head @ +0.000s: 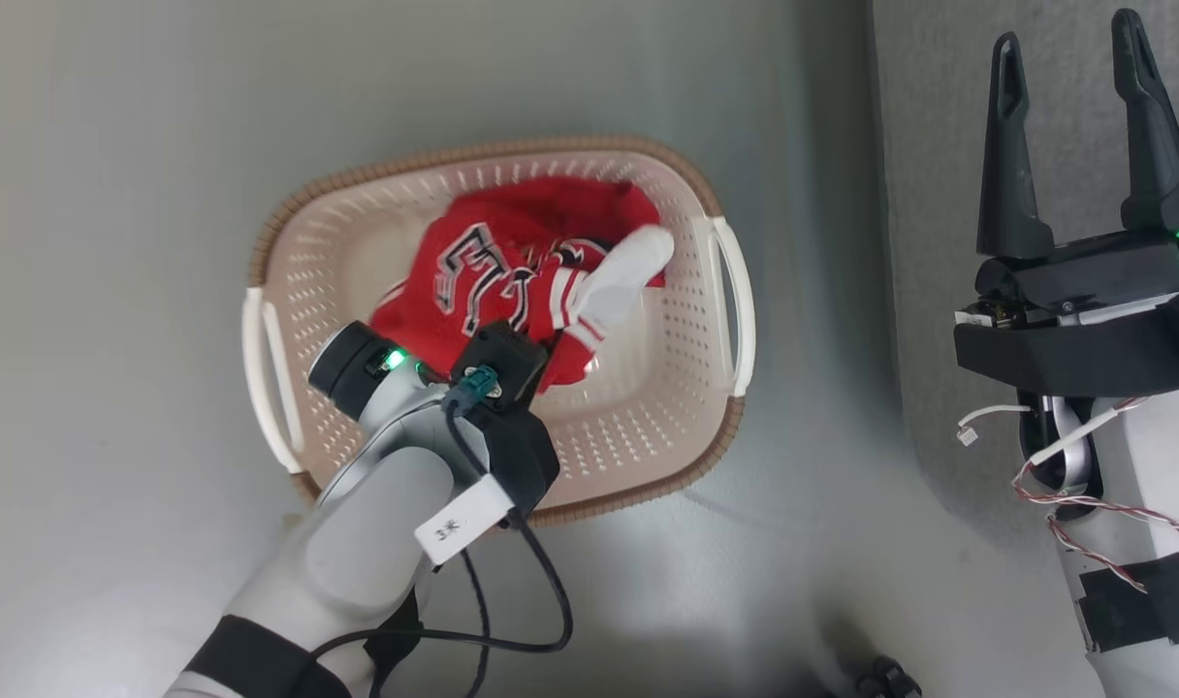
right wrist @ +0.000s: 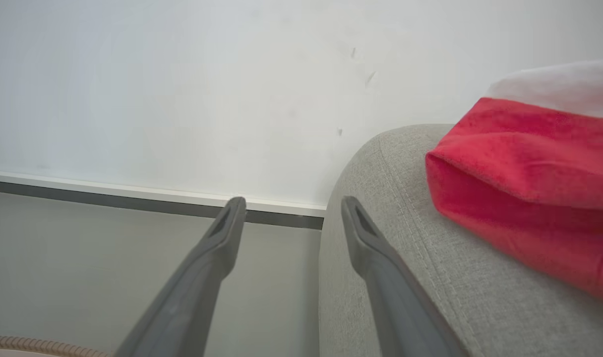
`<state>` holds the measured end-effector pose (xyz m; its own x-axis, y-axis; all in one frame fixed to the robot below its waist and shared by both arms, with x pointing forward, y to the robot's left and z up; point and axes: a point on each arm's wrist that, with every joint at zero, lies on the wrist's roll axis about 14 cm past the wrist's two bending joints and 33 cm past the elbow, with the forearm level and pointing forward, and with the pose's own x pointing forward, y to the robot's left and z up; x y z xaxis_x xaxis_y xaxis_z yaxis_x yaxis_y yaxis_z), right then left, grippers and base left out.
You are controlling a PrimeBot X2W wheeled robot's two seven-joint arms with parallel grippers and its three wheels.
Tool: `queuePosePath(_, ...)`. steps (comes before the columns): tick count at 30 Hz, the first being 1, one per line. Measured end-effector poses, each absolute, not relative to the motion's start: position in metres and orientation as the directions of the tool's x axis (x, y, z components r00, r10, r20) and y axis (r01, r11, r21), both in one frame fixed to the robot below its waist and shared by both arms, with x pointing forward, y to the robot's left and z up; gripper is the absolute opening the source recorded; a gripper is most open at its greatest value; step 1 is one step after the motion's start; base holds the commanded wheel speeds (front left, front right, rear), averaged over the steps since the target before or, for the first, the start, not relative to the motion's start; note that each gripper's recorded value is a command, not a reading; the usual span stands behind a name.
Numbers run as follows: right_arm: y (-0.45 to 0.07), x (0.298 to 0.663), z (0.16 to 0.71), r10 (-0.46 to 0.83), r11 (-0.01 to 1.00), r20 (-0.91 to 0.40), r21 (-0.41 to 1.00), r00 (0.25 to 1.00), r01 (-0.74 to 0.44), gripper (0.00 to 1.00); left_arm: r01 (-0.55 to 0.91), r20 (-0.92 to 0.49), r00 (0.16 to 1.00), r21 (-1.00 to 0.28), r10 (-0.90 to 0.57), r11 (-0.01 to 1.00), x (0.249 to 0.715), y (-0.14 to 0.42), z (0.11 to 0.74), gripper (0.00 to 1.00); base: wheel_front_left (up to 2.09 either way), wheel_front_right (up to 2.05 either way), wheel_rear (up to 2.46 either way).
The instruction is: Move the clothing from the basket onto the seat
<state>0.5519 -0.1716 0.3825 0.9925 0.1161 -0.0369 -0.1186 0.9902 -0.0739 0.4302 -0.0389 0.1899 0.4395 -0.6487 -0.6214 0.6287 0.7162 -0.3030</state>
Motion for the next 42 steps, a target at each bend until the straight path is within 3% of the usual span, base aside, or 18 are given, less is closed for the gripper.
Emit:
queuePosePath(7, -0.165, 0.553, 0.413, 0.132, 0.989, 0.014, -0.066, 0.991, -0.131, 1.00, 0.578, -0.505, 0.582, -0.295, -0.637, 0.761, 0.464, -0.033, 0.244, 0.00, 0.00, 0.00, 0.00)
queuePosePath(20, -0.145, 0.539, 0.460, 0.171, 0.985, 0.070, -0.033, 0.983, -0.169, 1.00, 0.567, -0.354, 0.723, -0.185, -0.593, 0.802, 0.497, -0.011, 0.339, 0.00, 0.00, 0.00, 0.00)
queuePosePath(30, -0.128, 0.510, 0.482, 0.203, 0.979, 0.074, -0.009, 0.976, -0.202, 1.00, 0.556, -0.214, 0.795, -0.113, -0.567, 0.823, 0.506, 0.002, 0.418, 0.00, 0.00, 0.00, 0.00)
queuePosePath(42, -0.087, 0.476, 0.521, 0.321, 0.946, 0.123, -0.001, 0.939, -0.323, 1.00, 0.586, -0.045, 0.809, -0.025, -0.586, 0.810, 0.492, -0.001, 0.509, 0.00, 0.00, 0.00, 0.00)
